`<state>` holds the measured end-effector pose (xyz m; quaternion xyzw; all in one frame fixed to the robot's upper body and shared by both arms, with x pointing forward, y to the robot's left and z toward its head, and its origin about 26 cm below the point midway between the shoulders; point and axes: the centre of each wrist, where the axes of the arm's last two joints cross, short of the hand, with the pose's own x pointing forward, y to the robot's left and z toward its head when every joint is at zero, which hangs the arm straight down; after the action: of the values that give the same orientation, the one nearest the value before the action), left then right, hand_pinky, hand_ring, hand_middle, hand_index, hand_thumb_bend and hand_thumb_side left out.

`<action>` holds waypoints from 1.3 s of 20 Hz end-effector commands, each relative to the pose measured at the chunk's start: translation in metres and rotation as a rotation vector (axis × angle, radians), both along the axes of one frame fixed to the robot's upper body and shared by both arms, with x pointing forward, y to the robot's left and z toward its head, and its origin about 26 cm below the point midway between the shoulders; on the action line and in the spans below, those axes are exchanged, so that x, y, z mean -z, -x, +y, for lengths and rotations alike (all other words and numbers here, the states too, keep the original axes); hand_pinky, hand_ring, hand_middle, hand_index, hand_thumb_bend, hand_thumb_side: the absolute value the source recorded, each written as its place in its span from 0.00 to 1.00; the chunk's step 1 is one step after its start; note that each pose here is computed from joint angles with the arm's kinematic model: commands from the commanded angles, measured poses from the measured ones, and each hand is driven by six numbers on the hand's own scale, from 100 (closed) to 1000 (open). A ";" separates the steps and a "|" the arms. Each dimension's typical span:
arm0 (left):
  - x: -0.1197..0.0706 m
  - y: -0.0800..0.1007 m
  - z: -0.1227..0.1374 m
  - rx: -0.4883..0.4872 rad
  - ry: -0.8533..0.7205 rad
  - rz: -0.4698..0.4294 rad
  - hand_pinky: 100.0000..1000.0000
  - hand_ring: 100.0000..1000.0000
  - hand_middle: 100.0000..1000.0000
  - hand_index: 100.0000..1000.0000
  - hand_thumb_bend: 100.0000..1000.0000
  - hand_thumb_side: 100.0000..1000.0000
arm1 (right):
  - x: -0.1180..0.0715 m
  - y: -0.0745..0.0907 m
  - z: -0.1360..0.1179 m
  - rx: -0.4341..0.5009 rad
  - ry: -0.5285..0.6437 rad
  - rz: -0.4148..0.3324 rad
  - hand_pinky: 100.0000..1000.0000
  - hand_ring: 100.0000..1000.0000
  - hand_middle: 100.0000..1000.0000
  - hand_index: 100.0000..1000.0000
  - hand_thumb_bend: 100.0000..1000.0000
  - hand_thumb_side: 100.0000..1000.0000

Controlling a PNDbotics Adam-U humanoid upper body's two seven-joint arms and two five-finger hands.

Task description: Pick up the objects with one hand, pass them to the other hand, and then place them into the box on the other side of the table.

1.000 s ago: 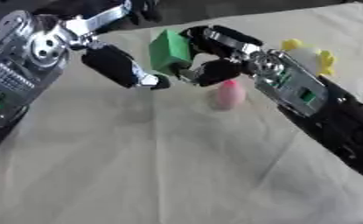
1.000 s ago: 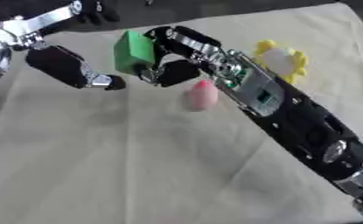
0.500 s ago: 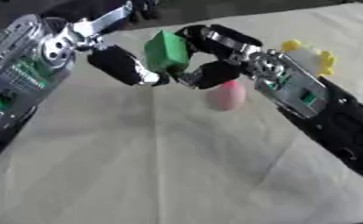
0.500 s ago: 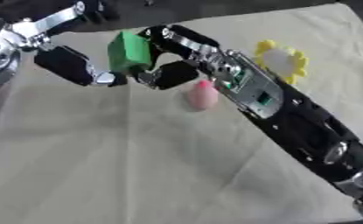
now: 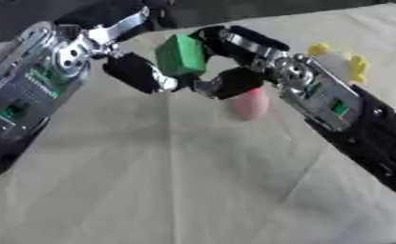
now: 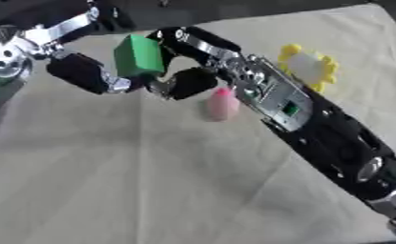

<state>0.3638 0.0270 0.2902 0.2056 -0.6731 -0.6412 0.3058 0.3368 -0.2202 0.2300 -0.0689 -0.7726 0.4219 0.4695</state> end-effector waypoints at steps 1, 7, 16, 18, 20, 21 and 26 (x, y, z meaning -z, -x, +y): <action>-0.006 0.000 0.000 0.001 0.012 -0.010 0.80 0.78 0.74 0.81 0.38 0.22 | -0.012 0.005 0.001 -0.019 0.010 -0.049 0.85 0.51 0.33 0.45 0.00 0.09; -0.003 -0.003 -0.001 -0.017 0.027 -0.008 0.76 0.72 0.63 0.72 0.20 0.09 | -0.012 0.005 0.001 -0.026 0.013 -0.048 0.85 0.51 0.33 0.45 0.00 0.09; 0.000 -0.004 -0.002 -0.017 0.050 0.005 0.74 0.65 0.52 0.56 0.00 0.01 | -0.010 0.005 0.001 -0.034 0.025 -0.047 0.85 0.51 0.33 0.45 0.00 0.08; 0.000 -0.004 -0.002 -0.018 0.056 0.005 0.73 0.63 0.48 0.51 0.00 0.02 | -0.010 0.005 0.001 -0.037 0.028 -0.045 0.85 0.51 0.33 0.46 0.00 0.08; 0.000 -0.005 -0.002 -0.025 0.063 0.001 0.72 0.61 0.45 0.46 0.00 0.03 | -0.009 0.005 0.001 -0.043 0.034 -0.043 0.85 0.52 0.35 0.47 0.00 0.06; 0.001 -0.005 -0.002 -0.029 0.065 -0.002 0.72 0.60 0.45 0.44 0.00 0.03 | -0.009 0.006 0.001 -0.048 0.039 -0.043 0.84 0.55 0.39 0.51 0.00 0.01; 0.001 -0.005 -0.002 -0.042 0.071 -0.012 0.71 0.58 0.42 0.40 0.00 0.05 | -0.010 0.007 0.001 -0.095 0.076 -0.063 0.87 0.72 0.63 0.75 0.00 0.26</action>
<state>0.3643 0.0186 0.2800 0.1901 -0.6871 -0.6232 0.3216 0.3370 -0.2246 0.2313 -0.0734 -0.7663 0.4532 0.4494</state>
